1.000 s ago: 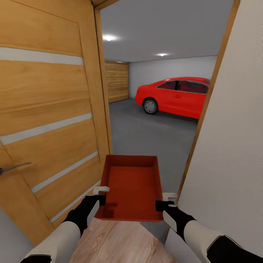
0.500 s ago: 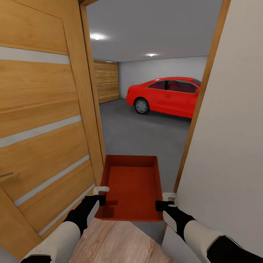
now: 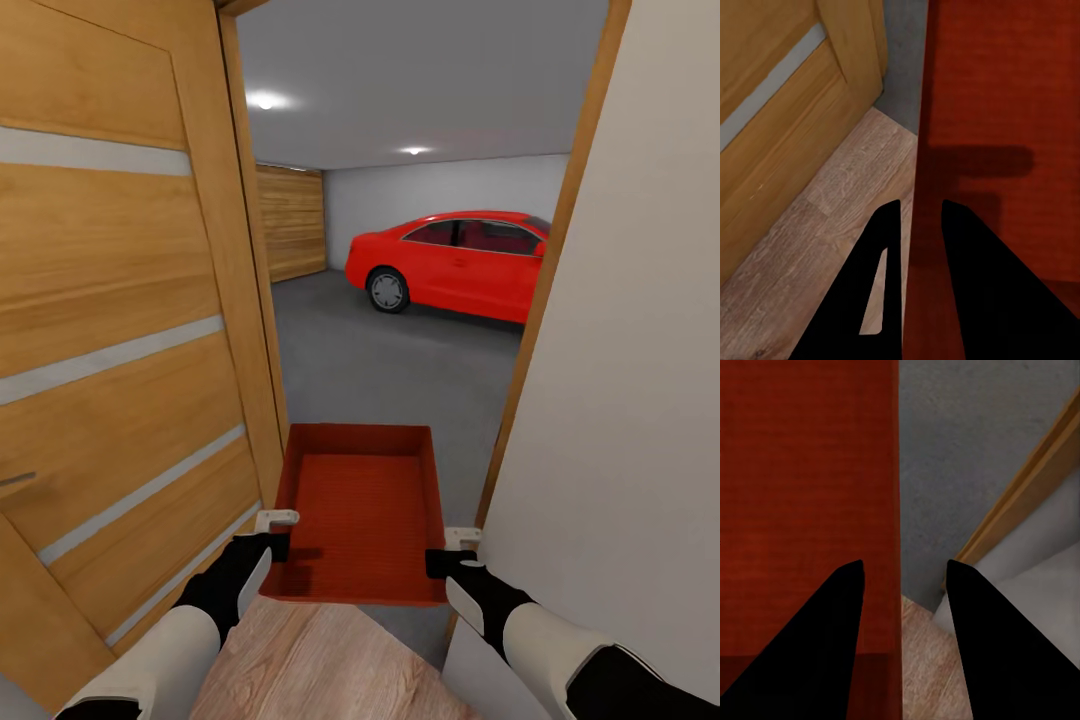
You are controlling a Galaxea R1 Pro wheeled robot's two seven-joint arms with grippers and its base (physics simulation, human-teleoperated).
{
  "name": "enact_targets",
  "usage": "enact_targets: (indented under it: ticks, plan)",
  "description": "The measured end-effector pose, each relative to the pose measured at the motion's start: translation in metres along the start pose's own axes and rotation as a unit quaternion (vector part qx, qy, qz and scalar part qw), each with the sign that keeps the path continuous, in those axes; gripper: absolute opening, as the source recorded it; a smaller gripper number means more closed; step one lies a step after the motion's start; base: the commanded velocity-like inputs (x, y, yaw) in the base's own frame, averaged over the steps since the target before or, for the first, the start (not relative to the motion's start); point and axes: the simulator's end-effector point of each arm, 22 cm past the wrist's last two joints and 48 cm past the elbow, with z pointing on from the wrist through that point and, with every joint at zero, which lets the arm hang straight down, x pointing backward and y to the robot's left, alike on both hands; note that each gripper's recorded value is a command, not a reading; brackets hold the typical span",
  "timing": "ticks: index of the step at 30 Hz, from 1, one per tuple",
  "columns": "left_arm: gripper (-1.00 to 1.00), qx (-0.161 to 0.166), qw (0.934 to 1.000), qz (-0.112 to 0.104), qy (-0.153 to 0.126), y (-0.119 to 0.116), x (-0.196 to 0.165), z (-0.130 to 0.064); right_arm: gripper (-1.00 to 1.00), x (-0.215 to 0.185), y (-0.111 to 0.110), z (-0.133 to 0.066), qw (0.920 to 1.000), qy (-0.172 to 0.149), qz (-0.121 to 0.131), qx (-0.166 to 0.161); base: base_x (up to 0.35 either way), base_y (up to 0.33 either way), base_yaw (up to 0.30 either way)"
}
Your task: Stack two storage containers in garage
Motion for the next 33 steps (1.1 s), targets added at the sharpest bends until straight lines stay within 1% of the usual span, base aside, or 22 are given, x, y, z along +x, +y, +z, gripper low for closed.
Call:
enact_targets:
  ticks: [9, 24, 33]
  plan:
    - [-1.00, 0.000, 1.0000, -0.001, 0.001, -0.0004, 0.0007, 0.0002, -1.00, 0.0004, -0.0005, 0.0001, 1.0000, 0.001, 0.001, 0.000, 0.013, 0.009, 0.000]
    - [-1.00, 0.000, 1.0000, -0.001, 0.002, 0.0000, 0.0019, 0.0001, -1.00, 0.0020, -0.0002, -0.0004, 1.0000, 0.002, 0.001, 0.001, 0.214, 0.183, 0.000]
    - [-1.00, 0.000, 1.0000, 0.000, 0.003, 0.0000, 0.0019, 0.0005, -1.00, 0.0014, -0.0002, 0.0001, 1.0000, 0.002, 0.000, 0.000, 0.026, 0.070, 0.000]
